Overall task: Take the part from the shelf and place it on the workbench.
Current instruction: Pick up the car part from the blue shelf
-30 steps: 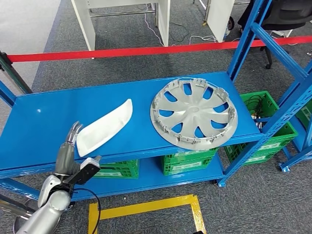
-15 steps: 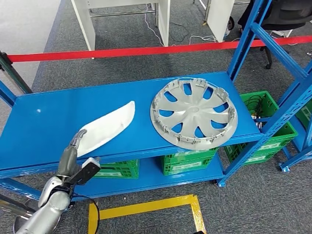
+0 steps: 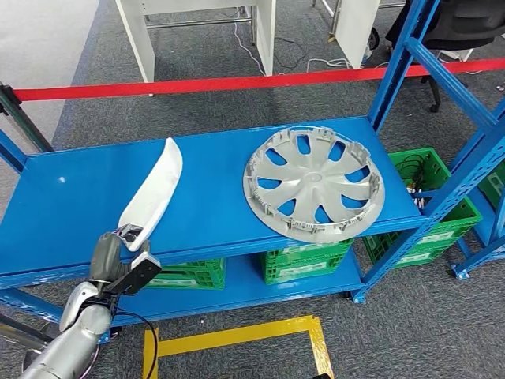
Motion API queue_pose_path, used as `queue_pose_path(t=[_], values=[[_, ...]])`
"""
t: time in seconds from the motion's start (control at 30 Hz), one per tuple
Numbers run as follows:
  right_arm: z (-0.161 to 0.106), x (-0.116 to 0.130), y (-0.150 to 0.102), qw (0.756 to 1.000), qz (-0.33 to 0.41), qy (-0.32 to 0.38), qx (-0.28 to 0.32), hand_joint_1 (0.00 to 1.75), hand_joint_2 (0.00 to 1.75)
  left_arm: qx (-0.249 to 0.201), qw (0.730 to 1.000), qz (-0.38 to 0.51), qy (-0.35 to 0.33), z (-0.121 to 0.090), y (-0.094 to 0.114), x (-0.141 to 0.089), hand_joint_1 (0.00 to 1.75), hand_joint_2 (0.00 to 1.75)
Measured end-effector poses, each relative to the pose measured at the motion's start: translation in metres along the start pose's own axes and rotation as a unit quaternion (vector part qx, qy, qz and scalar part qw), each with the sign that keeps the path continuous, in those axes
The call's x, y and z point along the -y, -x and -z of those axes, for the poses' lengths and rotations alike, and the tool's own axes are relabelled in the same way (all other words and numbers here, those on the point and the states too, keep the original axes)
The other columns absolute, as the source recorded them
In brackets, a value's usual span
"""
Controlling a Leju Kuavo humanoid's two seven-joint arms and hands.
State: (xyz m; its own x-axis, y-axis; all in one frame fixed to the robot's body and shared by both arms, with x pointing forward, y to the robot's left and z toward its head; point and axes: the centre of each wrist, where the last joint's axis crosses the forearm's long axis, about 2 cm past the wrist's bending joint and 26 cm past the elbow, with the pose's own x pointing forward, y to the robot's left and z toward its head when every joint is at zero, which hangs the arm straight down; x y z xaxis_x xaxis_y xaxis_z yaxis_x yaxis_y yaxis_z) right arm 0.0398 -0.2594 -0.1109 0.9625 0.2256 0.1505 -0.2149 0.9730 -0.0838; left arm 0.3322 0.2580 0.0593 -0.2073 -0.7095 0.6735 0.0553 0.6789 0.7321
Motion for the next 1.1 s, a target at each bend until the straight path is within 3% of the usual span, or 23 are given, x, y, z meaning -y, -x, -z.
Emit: queue_pose_path(t=[0.57, 0.67, 0.8, 0.9, 1.1], values=[[0.000, 0.000, 0.000, 1.000, 0.002, 0.001, 0.002, 0.00, 0.00, 0.005, 0.999, 0.021, -0.028, 0.003, 0.002, -0.004, 1.75, 1.75], [0.000, 0.000, 0.000, 1.000, 0.002, 0.002, 0.003, 0.00, 0.00, 0.048, 0.994, 0.051, -0.080, 0.001, -0.001, -0.007, 1.75, 1.75], [0.000, 0.000, 0.002, 1.000, 0.002, 0.004, 0.005, 0.00, 0.00, 0.167, 0.966, 0.121, -0.156, -0.007, -0.023, -0.017, 1.75, 1.75], [0.000, 0.000, 0.002, 1.000, 0.002, 0.005, 0.006, 0.00, 0.00, 0.228, 0.942, 0.141, -0.200, -0.011, -0.042, -0.027, 1.75, 1.75], [0.000, 0.000, 0.002, 1.000, 0.004, 0.009, 0.006, 0.00, 0.00, 0.241, 0.922, 0.110, -0.281, -0.016, -0.064, -0.044, 1.75, 1.75]])
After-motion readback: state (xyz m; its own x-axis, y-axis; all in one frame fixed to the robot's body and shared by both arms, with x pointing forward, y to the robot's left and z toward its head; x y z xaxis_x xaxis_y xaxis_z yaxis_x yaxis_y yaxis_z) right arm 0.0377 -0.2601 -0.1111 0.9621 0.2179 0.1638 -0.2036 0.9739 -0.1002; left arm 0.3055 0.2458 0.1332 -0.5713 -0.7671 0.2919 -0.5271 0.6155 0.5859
